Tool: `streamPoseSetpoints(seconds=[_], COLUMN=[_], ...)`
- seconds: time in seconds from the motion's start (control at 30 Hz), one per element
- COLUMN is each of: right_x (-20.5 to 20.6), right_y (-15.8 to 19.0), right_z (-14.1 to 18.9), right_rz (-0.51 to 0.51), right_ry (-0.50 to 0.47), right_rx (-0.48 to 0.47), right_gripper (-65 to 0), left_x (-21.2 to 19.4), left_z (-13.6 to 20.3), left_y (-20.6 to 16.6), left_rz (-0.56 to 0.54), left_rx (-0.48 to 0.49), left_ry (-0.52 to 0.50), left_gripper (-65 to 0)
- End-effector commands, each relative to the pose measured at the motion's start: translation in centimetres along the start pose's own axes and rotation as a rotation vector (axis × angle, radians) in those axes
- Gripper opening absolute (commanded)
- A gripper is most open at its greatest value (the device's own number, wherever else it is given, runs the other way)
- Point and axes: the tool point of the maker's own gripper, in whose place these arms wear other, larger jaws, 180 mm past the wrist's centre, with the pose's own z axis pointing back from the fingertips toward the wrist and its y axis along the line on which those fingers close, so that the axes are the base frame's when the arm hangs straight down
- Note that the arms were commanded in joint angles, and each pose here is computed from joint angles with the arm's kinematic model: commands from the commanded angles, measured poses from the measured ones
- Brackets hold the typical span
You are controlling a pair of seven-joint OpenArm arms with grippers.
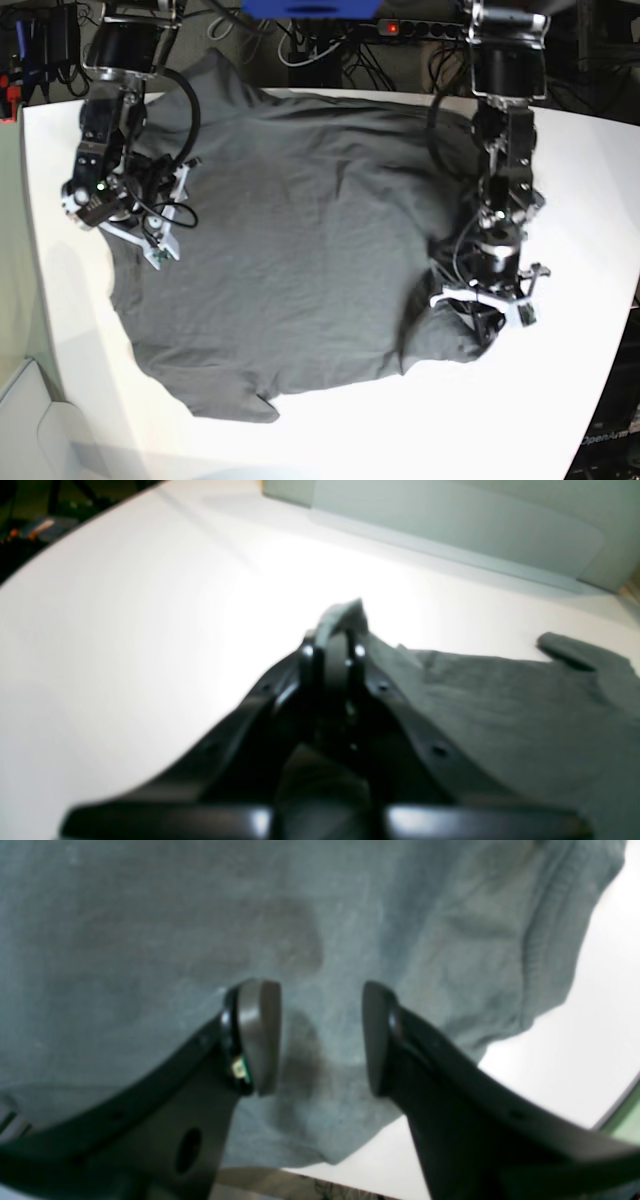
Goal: Layout the t-shirt on the table in an organized manner, then fold the t-shirt properly
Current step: 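Drag the grasped fabric with the left gripper toward the shirt's side edge, then pull the shirt's side edge with the left gripper toward the shoulder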
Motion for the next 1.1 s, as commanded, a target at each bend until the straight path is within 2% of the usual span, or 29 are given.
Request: streamPoseSetpoints(seconds=[0.0, 0.2, 0.3, 0.5, 0.67, 0.87, 1.07], right_x=[1.0, 0.9, 0.6, -0.5, -0.8, -1.6, -2.6], right_y=[-0.6, -0.5, -0.4, -0.4, -0.3, 0.0, 0.4], right_z=[0.6, 0.5, 0.5, 0.3, 0.2, 0.1, -0.1], right_rz=[0.003, 0.002, 0.003, 0.005, 0.006, 0.007, 0.005], right_ry=[-0.034, -0.031, -0.026, 0.001, 0.007, 0.022, 0.042], right_rx=[-0.017, -0.014, -0.013, -0.014, -0.013, -0.009, 0.001], right_gripper=[-37.7, -37.7, -37.7, -37.7, -37.7, -37.7, -37.7], left_x=[3.7, 6.9, 7.9, 7.9, 9.2, 11.1, 11.5], left_z=[-1.3, -5.0, -6.8, -10.0, -12.2, -14.6, -15.3], left_y=[-0.3, 1.3, 3.3, 4.8, 4.1, 5.0, 6.4], left_rz=[-0.008, -0.059, -0.078, -0.184, -0.268, -0.399, -0.493], left_rx=[-0.014, 0.004, 0.043, 0.06, 0.044, 0.096, 0.121], left_ry=[-0.081, -0.012, 0.019, 0.101, 0.056, 0.024, 0.02], left_gripper=[-63.7, -63.7, -63.7, -63.7, -63.6, -63.2, -63.1])
